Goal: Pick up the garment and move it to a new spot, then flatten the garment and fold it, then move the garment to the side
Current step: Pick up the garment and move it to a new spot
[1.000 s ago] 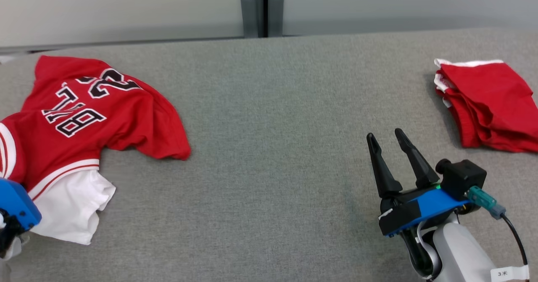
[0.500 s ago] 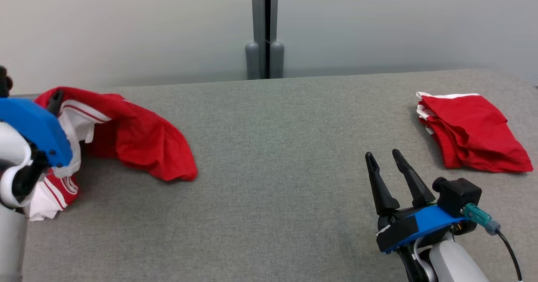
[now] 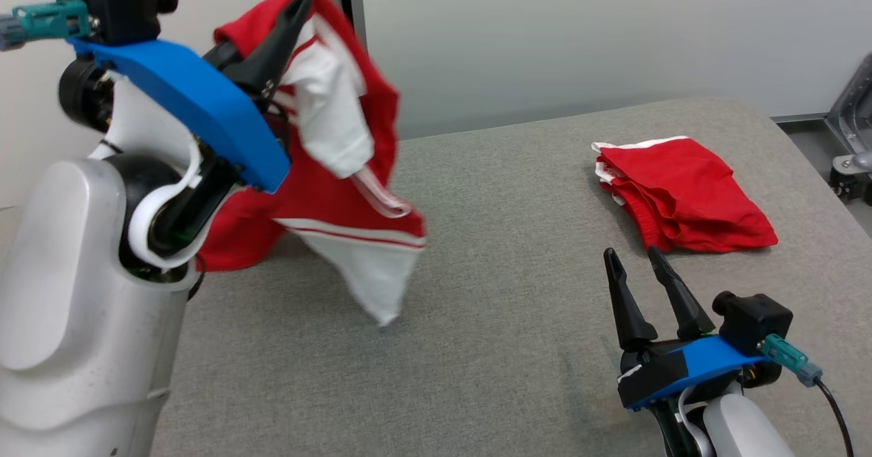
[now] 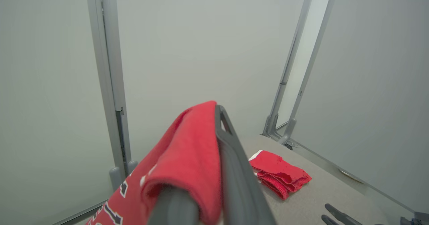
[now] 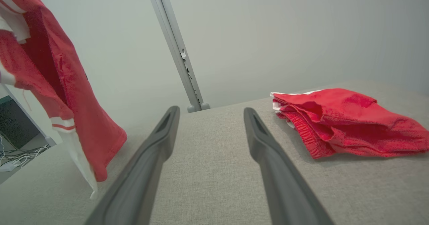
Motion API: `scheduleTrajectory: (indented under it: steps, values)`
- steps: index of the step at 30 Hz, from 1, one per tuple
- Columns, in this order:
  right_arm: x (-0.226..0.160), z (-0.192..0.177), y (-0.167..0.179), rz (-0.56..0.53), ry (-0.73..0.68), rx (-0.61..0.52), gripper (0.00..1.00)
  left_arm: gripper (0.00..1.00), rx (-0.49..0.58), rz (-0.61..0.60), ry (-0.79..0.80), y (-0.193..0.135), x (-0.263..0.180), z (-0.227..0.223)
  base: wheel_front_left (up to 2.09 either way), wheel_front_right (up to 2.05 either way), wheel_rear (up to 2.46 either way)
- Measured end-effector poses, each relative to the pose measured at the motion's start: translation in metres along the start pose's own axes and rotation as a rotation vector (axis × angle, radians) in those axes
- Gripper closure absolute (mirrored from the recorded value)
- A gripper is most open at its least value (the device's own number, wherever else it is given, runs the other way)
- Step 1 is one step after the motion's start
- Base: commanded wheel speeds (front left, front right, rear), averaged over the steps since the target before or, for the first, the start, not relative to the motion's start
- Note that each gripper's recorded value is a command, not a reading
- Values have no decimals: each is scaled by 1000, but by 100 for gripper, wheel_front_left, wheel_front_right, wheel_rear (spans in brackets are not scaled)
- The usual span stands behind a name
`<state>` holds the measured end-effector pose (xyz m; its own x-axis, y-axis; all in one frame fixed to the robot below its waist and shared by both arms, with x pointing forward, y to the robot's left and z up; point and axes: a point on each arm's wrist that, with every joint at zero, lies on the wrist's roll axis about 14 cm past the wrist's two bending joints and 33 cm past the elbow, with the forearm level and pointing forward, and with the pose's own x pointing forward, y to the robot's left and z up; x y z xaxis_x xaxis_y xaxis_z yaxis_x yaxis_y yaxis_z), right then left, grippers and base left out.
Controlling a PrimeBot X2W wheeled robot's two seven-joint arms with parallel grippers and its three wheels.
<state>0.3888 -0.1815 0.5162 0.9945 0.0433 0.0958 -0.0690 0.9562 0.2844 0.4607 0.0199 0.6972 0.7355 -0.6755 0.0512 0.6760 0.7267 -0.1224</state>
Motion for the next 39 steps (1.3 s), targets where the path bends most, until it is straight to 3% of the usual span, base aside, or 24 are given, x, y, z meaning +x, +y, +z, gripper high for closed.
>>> scheduleTrajectory:
  steps: [4,7,11,17,18,19,21,22,23,30,39]
  values:
    - [-5,7,-13,-36,-18,-7,0,100,-35,-122,-125,-40,14,32,0,0,0]
    - [-5,10,-20,-53,-26,-13,0,100,-68,-143,-94,-44,17,20,0,0,0]
    - [-5,9,-26,-65,-21,-23,0,100,-138,-63,27,-14,8,-33,0,0,0]
    - [2,-3,-22,-46,13,-28,0,100,-298,188,244,56,-38,-145,0,0,0]
    - [3,-5,-20,-38,19,-29,0,92,-320,231,284,67,-48,-162,0,0,0]
    - [5,-7,-17,-28,25,-30,0,77,-346,273,306,76,-59,-176,0,0,0]
    - [7,-8,-14,-18,28,-32,0,74,-387,314,313,85,-67,-186,0,0,0]
    - [9,-9,-11,-7,31,-32,0,53,-418,356,326,94,-77,-197,0,0,0]
    - [10,-10,-8,1,33,-33,0,0,-435,386,350,100,-85,-206,0,0,0]
    - [14,-11,1,35,38,-39,0,0,-415,471,305,115,-106,-216,0,0,0]
    - [14,-14,7,62,50,-47,0,0,-165,475,99,119,-117,-171,0,0,0]
